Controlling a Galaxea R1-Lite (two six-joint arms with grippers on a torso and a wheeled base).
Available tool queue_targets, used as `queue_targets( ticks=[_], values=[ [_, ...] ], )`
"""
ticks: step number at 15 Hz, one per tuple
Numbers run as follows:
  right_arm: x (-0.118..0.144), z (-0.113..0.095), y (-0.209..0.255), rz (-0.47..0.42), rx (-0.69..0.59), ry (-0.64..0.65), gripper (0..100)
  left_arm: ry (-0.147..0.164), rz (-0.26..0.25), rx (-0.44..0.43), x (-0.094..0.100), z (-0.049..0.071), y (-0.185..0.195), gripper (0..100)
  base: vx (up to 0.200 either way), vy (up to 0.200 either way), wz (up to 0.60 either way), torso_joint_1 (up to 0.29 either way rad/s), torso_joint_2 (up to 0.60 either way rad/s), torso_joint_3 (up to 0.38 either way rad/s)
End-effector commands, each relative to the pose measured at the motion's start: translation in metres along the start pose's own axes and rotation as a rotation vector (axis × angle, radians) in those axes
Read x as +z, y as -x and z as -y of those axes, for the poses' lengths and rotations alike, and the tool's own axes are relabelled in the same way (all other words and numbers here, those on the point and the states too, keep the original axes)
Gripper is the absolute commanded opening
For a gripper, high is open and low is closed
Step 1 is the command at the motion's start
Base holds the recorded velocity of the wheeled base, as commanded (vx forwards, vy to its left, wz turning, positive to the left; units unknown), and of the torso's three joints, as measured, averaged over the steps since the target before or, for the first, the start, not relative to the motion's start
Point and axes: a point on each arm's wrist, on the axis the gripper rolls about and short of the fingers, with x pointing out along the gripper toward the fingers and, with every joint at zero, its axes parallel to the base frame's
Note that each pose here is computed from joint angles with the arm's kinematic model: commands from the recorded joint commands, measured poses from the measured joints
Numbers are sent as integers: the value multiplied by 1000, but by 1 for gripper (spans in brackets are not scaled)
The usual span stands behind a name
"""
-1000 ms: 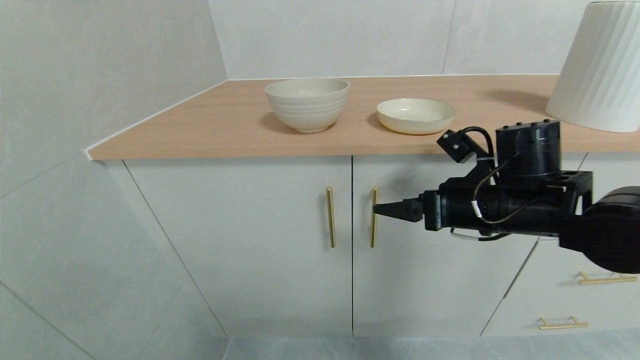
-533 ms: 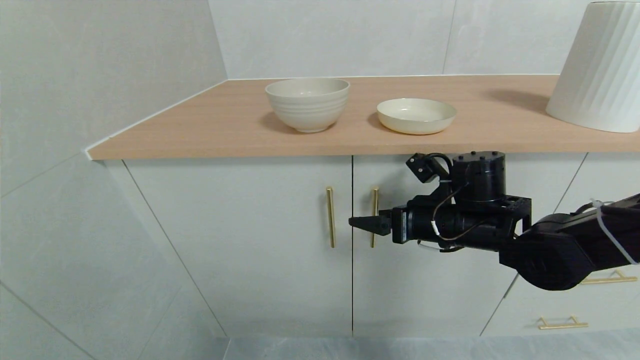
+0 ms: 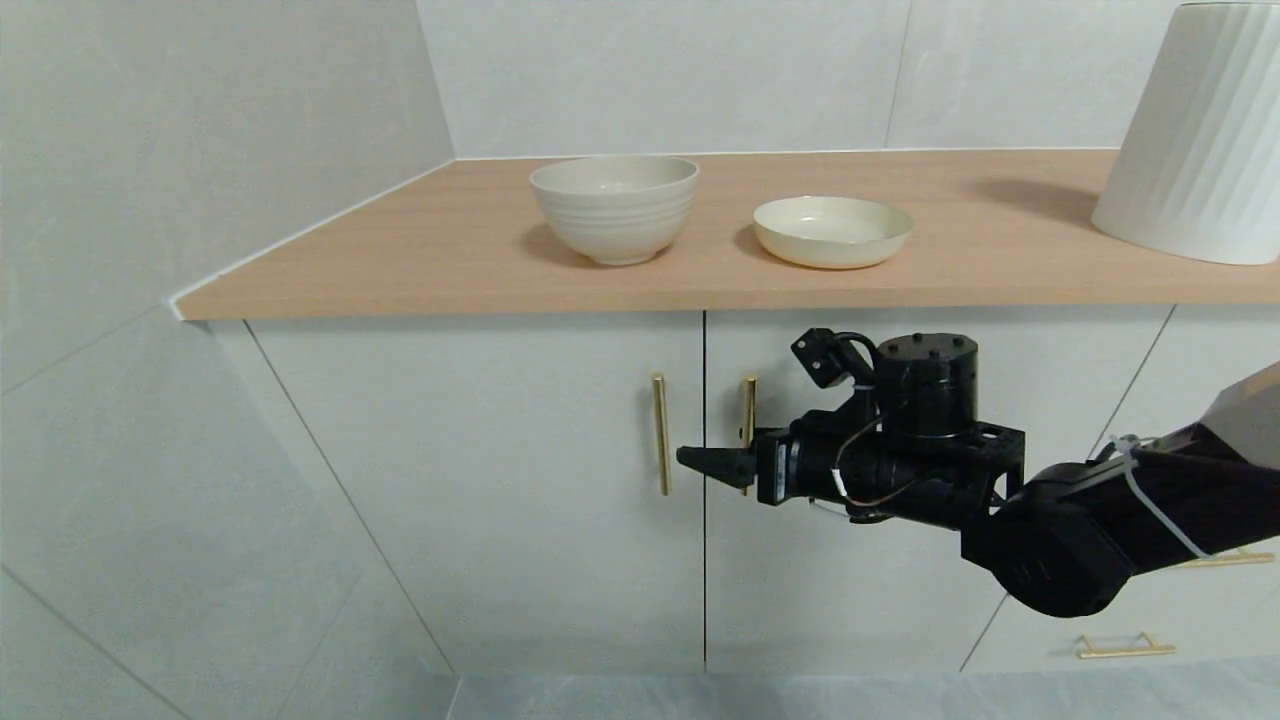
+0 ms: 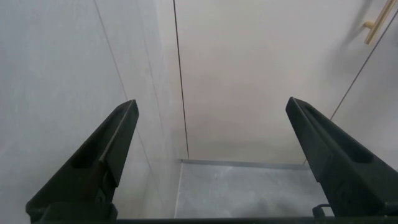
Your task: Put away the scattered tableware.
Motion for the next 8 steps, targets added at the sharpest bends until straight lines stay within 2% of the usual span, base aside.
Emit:
queue_targets(
  ticks=[1, 5, 8],
  values=[
    [0, -8, 6, -4, 18, 1, 100, 0, 0, 0, 0, 0, 0, 100, 0, 0, 0, 0, 0, 0],
    [3, -37, 32, 21, 82, -29, 100, 1, 0, 0, 0, 0, 0, 100, 0, 0, 0, 0, 0, 0],
    [-6, -55, 54, -2, 122, -24, 100, 0, 0, -1, 0, 0, 0, 100, 0, 0, 0, 0, 0, 0]
  ],
)
